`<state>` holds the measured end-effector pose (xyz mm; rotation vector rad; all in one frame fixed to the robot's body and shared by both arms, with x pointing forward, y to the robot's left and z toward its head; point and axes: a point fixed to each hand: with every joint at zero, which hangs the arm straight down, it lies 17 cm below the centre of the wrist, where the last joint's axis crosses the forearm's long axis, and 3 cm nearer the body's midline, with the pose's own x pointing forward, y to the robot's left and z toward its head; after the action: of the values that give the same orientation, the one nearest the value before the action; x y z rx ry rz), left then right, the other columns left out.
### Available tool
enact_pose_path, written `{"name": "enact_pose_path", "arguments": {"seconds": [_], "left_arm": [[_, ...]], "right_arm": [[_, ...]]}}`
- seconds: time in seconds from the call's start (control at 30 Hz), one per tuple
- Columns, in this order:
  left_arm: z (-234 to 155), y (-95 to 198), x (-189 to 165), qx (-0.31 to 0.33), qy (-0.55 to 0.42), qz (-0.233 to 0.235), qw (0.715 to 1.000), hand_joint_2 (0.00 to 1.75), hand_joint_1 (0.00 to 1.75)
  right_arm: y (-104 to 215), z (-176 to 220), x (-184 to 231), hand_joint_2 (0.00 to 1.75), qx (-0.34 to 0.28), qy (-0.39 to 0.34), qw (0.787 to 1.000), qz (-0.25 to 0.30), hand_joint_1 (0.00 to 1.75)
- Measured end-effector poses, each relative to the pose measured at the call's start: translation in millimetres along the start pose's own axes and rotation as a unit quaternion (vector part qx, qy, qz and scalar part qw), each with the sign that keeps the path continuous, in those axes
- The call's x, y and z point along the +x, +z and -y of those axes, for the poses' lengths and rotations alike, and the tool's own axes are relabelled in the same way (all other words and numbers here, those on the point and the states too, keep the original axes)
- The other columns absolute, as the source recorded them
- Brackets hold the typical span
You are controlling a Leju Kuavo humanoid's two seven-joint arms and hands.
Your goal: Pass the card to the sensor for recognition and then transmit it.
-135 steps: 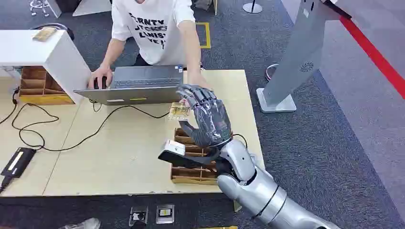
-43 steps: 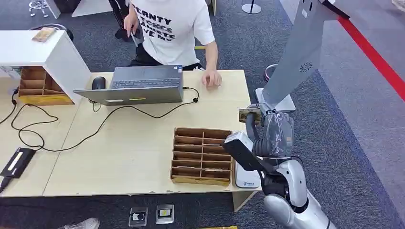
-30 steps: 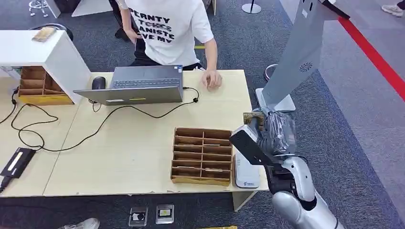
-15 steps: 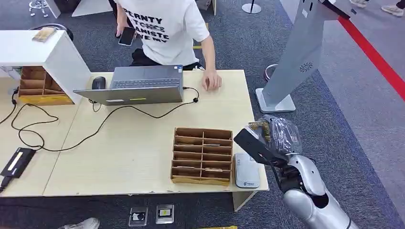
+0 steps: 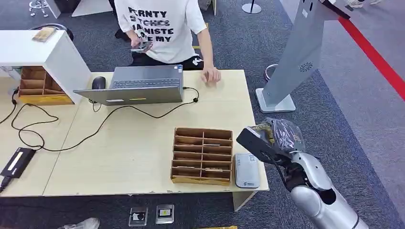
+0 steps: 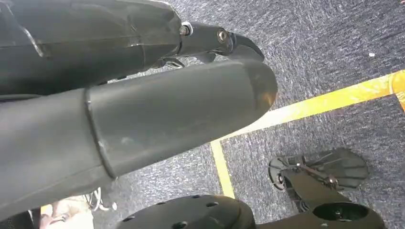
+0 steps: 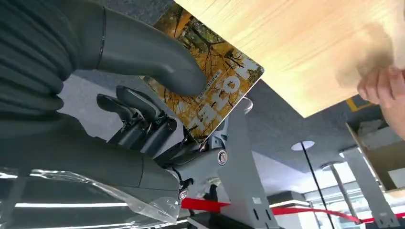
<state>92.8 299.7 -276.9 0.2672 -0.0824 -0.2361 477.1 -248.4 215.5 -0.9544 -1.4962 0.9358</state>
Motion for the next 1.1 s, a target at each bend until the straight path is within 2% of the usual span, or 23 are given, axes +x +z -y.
{"name": "enact_pose_path", "arguments": {"seconds": [0.2,0.5,0.77,1.1], "left_arm": [[0.4,0.1,0.6,-0.001,-0.006,0.002,1.000,0.00,0.00],[0.7,0.3,3.0,-0.003,-0.017,0.006,1.000,0.00,0.00],[0.3,0.5,4.4,-0.003,-0.019,0.005,1.000,0.00,0.00],[-0.3,0.5,4.7,-0.002,-0.021,0.005,1.000,0.00,0.00]], "right_arm": [[5.0,-13.0,-6.4,1.75,0.046,-0.011,0.999,-0.011,1.75],[15.1,-27.6,-5.2,1.75,0.105,-0.066,0.992,-0.009,1.75],[21.6,-38.7,3.0,1.75,0.138,-0.113,0.984,0.004,1.75],[29.2,-56.6,11.6,1.75,0.166,-0.133,0.977,0.016,1.75]]}}
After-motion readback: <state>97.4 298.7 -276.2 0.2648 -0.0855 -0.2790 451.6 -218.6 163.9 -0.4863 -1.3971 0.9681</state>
